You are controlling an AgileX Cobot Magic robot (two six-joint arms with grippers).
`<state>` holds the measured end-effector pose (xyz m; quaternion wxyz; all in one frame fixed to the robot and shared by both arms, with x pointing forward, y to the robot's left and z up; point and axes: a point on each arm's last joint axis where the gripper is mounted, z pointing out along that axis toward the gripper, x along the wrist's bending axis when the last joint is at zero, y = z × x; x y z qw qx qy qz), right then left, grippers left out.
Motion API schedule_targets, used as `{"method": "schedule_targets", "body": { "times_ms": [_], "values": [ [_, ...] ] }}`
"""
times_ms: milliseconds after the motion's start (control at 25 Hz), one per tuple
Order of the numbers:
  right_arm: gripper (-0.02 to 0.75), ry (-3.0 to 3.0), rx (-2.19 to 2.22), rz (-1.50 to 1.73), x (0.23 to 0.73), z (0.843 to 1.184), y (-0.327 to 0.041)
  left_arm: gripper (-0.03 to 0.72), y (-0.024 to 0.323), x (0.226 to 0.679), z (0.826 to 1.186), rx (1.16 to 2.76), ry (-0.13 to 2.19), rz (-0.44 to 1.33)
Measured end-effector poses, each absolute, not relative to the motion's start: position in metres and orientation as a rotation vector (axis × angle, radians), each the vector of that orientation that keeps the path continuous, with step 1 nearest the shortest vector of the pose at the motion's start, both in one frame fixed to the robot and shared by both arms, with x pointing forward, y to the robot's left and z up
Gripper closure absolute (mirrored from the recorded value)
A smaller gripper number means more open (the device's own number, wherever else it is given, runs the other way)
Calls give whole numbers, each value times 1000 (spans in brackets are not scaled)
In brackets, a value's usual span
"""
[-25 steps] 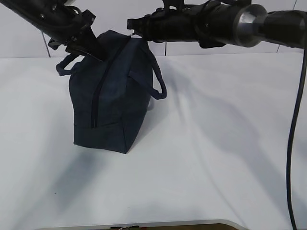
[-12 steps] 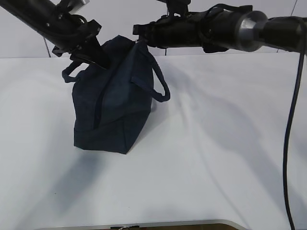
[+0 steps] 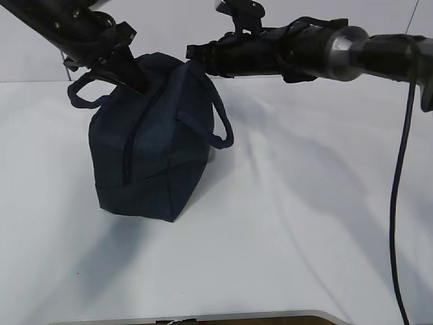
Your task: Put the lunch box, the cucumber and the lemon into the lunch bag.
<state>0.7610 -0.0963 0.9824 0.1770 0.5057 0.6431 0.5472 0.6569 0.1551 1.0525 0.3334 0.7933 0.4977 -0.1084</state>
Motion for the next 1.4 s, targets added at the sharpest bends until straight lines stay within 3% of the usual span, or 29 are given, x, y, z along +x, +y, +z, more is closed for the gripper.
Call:
{"method": "schedule_targets", "body": {
  "times_ms": [400, 720, 840, 1280, 1400],
  "values": [
    [733, 1867, 1431, 1577, 760, 982, -97, 687, 156, 654, 1054, 2089, 1295, -293],
    [733, 1867, 1436, 1574, 761, 981, -100, 463, 156, 656, 1058, 2067, 1294, -252],
    [733, 1875, 1435, 1578, 760, 981, -99, 419, 156, 660, 1059, 2034, 1300, -199],
    [733, 1881, 1438, 1583, 760, 981, -99, 407, 147, 688, 1035, 1886, 1346, -223],
    [733, 1883, 1439, 1585, 760, 981, -99, 459, 146, 694, 1030, 1877, 1350, -214]
  ]
}}
